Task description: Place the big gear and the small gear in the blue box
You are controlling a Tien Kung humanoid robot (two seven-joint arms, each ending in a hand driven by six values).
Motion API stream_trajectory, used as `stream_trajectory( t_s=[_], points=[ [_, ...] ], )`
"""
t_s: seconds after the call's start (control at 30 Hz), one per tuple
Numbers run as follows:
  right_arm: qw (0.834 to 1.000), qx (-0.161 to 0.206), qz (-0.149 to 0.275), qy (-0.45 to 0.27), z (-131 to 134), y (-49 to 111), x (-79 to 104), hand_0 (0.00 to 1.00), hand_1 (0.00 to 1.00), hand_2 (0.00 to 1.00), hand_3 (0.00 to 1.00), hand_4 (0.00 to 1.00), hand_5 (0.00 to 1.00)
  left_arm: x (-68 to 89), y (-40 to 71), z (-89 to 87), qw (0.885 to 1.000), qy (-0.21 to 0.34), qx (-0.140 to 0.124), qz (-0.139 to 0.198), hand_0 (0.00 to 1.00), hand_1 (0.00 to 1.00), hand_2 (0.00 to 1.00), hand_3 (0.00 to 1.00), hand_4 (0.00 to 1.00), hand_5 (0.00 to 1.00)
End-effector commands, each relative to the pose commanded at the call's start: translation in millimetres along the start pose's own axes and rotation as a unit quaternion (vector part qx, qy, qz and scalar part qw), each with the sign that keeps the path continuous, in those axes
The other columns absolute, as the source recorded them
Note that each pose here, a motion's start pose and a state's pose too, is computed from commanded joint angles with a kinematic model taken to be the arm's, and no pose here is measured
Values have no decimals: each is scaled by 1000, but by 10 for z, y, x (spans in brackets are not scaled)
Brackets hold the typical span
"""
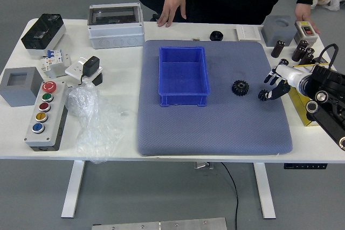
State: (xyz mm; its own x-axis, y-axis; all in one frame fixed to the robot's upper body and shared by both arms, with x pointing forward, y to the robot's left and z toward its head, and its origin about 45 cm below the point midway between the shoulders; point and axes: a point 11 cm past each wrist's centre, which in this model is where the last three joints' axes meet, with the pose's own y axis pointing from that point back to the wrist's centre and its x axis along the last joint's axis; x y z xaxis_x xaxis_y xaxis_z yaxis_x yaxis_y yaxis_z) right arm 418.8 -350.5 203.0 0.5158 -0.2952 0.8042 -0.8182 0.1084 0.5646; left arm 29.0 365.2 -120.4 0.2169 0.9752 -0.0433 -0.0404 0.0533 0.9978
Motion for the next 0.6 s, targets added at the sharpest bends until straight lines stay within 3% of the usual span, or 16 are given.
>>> stream_trajectory(
  t_s=[0.6],
  points=[
    [1000,6,0,-17,-20,-75,-54,693,677,787,781,784,179,-32,-9,-14,1000,-3,2,-3,888,873,869,854,670,376]
  ],
)
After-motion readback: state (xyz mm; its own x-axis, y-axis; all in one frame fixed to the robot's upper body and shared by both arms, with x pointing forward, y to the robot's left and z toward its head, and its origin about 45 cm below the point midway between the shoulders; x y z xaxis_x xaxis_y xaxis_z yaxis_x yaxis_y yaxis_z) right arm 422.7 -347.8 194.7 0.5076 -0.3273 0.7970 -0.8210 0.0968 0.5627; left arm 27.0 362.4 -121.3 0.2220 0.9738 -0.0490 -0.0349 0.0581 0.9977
